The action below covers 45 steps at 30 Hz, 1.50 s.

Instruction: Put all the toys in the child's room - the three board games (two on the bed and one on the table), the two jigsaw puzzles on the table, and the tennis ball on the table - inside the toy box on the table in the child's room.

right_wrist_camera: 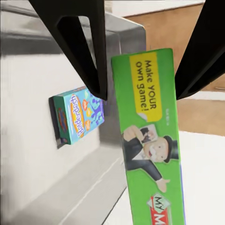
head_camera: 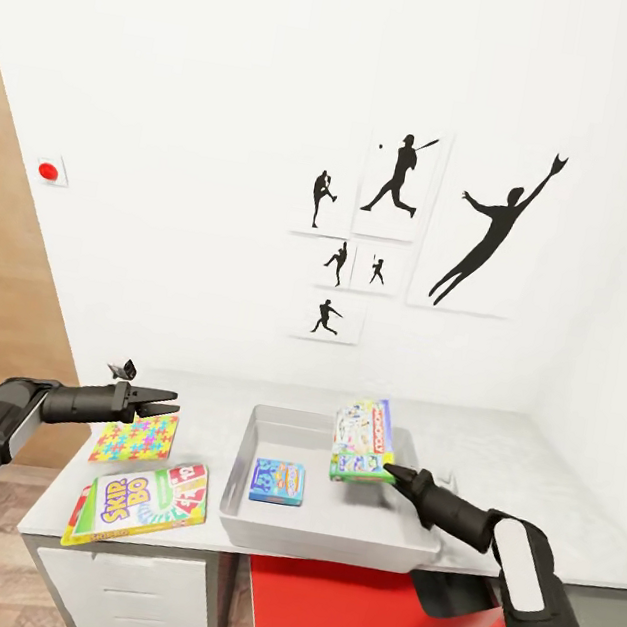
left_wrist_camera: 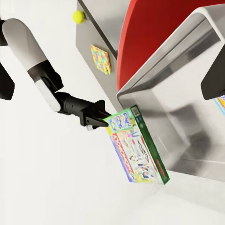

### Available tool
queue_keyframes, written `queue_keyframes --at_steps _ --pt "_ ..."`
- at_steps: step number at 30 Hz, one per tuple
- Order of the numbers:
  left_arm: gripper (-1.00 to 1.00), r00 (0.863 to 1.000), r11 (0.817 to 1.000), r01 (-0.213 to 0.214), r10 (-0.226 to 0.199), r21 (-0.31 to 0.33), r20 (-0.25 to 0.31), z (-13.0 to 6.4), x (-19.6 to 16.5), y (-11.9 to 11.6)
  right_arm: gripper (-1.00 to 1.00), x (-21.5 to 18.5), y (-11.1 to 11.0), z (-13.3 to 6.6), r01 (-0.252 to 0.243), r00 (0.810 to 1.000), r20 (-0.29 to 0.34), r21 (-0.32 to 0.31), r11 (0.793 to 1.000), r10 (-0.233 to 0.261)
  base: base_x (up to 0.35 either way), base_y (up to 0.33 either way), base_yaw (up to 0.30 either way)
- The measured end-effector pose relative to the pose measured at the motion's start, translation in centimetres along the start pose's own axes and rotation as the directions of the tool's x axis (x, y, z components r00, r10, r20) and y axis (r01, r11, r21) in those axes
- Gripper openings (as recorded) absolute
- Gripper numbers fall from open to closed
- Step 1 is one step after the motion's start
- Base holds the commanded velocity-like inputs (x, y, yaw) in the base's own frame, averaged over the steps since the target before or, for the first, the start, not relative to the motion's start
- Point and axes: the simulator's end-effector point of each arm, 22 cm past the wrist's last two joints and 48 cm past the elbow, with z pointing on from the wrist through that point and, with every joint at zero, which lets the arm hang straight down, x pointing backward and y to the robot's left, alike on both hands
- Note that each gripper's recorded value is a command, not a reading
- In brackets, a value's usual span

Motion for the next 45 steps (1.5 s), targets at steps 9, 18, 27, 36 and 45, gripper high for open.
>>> queue_keyframes --at_steps 9,18,27,36,45 --pt "1.0 1.0 1.0 -0.001 0.001 -0.003 0.001 -0.2 0.0 0.0 -1.0 0.4 -3.5 1.0 -0.052 0.998 -0.029 0.126 0.991 0.056 0.0 0.0 0.0" --pt "1.0 1.0 1.0 -0.001 0.001 -0.003 0.001 -0.2 -0.1 0.0 -1.0 -0.1 -5.8 0.9 -0.046 0.998 -0.03 0.251 0.967 0.056 0.0 0.0 0.0" --pt "1.0 1.0 1.0 -0.002 0.002 -0.006 0.003 -0.4 -0.1 0.1 -1.0 -0.3 -6.7 2.1 -0.073 0.994 -0.056 0.32 0.944 0.096 0.0 0.0 0.0" --pt "1.0 1.0 1.0 -0.004 0.004 -0.007 0.006 -0.5 -0.2 0.1 -1.0 -0.7 -7.4 3.2 -0.076 0.989 -0.085 0.407 0.91 0.12 0.0 0.0 0.0" --pt "1.0 1.0 1.0 -0.004 0.005 -0.007 0.007 -0.6 -0.2 0.1 -1.0 -1.2 -7.5 3.2 -0.07 0.99 -0.083 0.435 0.898 0.117 0.0 0.0 0.0"
